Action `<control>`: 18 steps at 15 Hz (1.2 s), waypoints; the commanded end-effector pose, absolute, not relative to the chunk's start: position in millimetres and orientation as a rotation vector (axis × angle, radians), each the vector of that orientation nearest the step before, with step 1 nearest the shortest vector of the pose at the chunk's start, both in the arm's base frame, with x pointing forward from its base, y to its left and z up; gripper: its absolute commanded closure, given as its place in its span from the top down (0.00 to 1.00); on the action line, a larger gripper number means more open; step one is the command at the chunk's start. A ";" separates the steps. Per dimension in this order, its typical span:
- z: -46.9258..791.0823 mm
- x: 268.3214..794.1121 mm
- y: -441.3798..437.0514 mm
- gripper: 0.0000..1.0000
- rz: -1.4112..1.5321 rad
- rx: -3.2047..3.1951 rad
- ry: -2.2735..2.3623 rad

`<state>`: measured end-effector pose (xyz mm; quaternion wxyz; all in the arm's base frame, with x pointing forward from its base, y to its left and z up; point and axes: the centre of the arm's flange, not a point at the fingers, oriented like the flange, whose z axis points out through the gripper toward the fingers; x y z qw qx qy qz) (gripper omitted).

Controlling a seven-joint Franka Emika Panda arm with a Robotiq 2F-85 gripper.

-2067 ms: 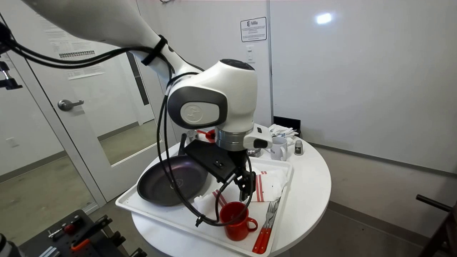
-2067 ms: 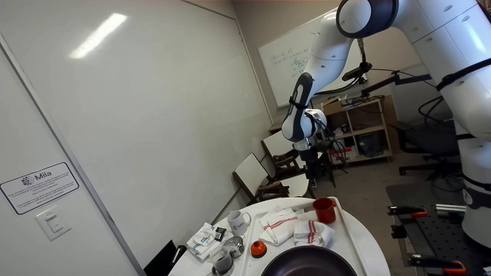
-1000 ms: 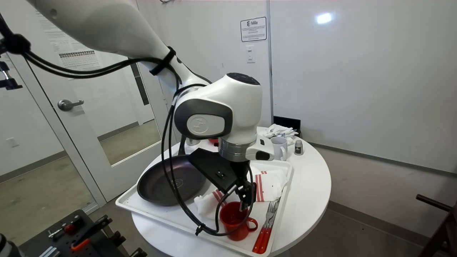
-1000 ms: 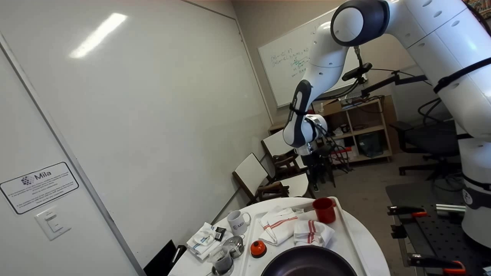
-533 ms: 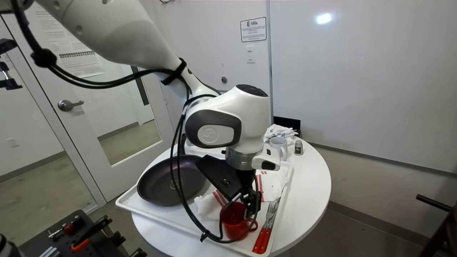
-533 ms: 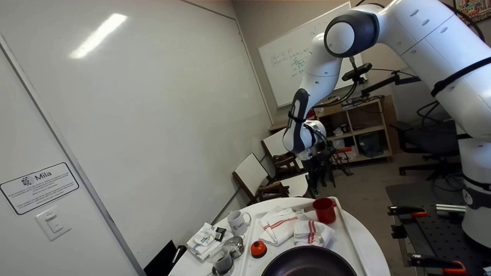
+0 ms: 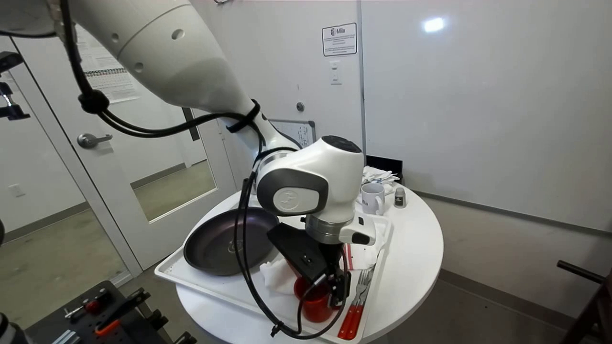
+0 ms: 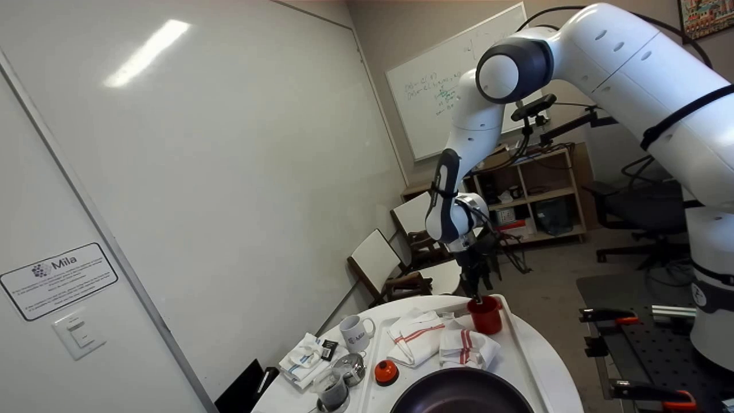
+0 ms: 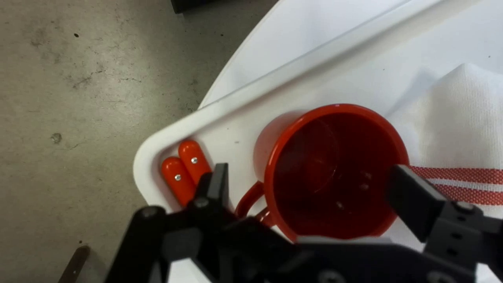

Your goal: Move the red mug backwards

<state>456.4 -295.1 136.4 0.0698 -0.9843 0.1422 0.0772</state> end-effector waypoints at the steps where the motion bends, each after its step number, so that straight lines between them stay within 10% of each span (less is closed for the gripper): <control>1: 127.3 450.9 -297.0 1.00 0.235 -3.000 0.410; 17: 109.6 448.9 -303.6 1.00 0.244 -3.006 0.381; 18: 109.7 450.8 -302.1 0.89 0.240 -3.005 0.374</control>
